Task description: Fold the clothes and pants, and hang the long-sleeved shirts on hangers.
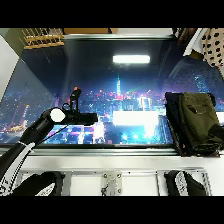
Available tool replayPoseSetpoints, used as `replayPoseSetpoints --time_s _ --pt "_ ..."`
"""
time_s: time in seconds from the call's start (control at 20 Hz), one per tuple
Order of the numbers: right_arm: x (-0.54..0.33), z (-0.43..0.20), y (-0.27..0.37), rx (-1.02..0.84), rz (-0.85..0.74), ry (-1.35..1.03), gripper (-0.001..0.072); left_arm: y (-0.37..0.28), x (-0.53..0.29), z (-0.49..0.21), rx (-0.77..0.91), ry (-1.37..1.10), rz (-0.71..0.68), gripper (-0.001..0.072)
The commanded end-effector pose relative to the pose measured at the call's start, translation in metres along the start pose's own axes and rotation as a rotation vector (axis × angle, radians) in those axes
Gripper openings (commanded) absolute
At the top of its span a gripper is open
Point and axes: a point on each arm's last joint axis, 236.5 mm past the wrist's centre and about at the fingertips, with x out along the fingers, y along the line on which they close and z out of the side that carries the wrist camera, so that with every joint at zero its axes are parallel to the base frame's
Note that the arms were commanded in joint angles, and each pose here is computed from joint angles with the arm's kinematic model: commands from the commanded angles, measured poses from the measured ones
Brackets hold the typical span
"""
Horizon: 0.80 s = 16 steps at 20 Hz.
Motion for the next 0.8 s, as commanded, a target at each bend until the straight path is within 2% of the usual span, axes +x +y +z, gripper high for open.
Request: replayPoseSetpoints --time_s 0.0,0.15,0.25,0.35,0.45,0.65,0.7,0.75 --pt "-0.044 0.04 -0.001 -0.06 0.0 -0.172 0.0686 0.0 0.0 0.0 0.0 0.0 0.0 0.0018" --pt "-0.108 0.05 0.091 -0.184 0.342 -0.358 0.0686 -0.001 0.0 -0.001 0.003 0.001 -0.002 0.0019" --pt "-0.137 0.018 0.158 -0.287 0.596 -0.331 0.0686 -0.001 0.0 -0.001 0.003 0.002 -0.001 0.0019" --pt "-0.153 -0.022 0.205 -0.386 0.772 -0.252 0.0686 -0.001 0.0 0.0 0.003 0.001 -0.002 0.0018" --pt "-0.151 -0.063 0.233 -0.506 0.847 -0.162 0.0674 -0.001 0.0 0.0 0.003 0.0 -0.002 0.0019" --pt "-0.142 -0.12 0.256 -0.672 0.898 -0.036 0.0665 -0.001 0.0 0.0 0.003 0.0 -0.002 0.0019" --pt "-0.142 -0.125 0.259 -0.689 0.903 -0.024 0.0567 -0.001 0.0 0.0 0.003 -0.001 -0.002 0.0019" --pt "-0.142 -0.129 0.26 -0.7 0.907 -0.017 0.0334 -0.001 0.0 0.0 0.003 0.0 -0.002 0.0019"
